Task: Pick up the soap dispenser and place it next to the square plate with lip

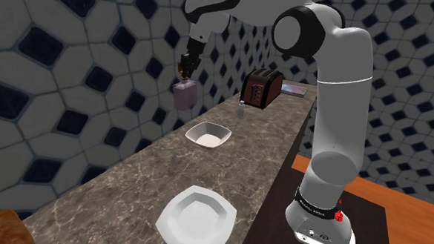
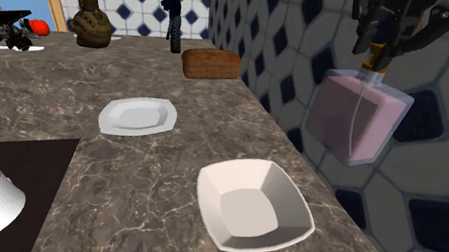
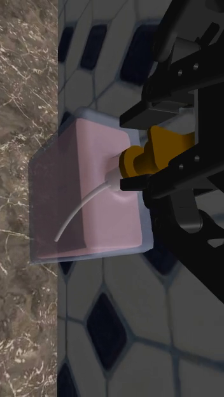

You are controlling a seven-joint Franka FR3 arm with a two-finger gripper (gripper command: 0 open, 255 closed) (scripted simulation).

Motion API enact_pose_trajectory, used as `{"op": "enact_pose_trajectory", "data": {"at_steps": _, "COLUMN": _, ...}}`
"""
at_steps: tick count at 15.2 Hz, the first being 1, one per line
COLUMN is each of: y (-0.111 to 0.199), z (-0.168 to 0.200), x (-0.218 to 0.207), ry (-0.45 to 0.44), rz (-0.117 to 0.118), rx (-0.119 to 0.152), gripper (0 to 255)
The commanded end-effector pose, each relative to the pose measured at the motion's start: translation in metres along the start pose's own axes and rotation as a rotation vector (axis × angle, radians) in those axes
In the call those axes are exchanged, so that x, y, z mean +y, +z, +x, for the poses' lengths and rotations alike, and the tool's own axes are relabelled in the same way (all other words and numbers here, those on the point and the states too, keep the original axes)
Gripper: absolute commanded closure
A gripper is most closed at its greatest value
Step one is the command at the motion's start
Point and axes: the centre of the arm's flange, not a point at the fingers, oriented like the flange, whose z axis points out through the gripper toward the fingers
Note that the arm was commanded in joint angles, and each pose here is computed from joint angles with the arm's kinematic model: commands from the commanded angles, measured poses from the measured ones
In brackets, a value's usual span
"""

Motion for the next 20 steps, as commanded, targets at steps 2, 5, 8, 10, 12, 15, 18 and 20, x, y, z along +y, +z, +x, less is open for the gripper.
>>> {"op": "enact_pose_trajectory", "data": {"at_steps": 2, "y": -0.015, "z": 0.004, "x": -0.004, "ry": 0.000, "rz": 0.000, "rx": 0.000, "gripper": 255}}
{"op": "enact_pose_trajectory", "data": {"at_steps": 5, "y": -0.030, "z": 0.008, "x": -0.008, "ry": 0.000, "rz": 0.000, "rx": 0.000, "gripper": 255}}
{"op": "enact_pose_trajectory", "data": {"at_steps": 8, "y": -0.045, "z": 0.011, "x": -0.012, "ry": 0.000, "rz": 0.000, "rx": 0.000, "gripper": 255}}
{"op": "enact_pose_trajectory", "data": {"at_steps": 10, "y": -0.055, "z": 0.014, "x": -0.014, "ry": 0.000, "rz": 0.000, "rx": 0.000, "gripper": 255}}
{"op": "enact_pose_trajectory", "data": {"at_steps": 12, "y": -0.065, "z": 0.016, "x": -0.017, "ry": 0.000, "rz": 0.000, "rx": 0.000, "gripper": 255}}
{"op": "enact_pose_trajectory", "data": {"at_steps": 15, "y": -0.080, "z": 0.020, "x": -0.020, "ry": 0.000, "rz": 0.000, "rx": 0.000, "gripper": 255}}
{"op": "enact_pose_trajectory", "data": {"at_steps": 18, "y": -0.095, "z": 0.024, "x": -0.024, "ry": 0.000, "rz": 0.000, "rx": 0.000, "gripper": 255}}
{"op": "enact_pose_trajectory", "data": {"at_steps": 20, "y": -0.105, "z": 0.027, "x": -0.027, "ry": 0.000, "rz": 0.000, "rx": 0.000, "gripper": 255}}
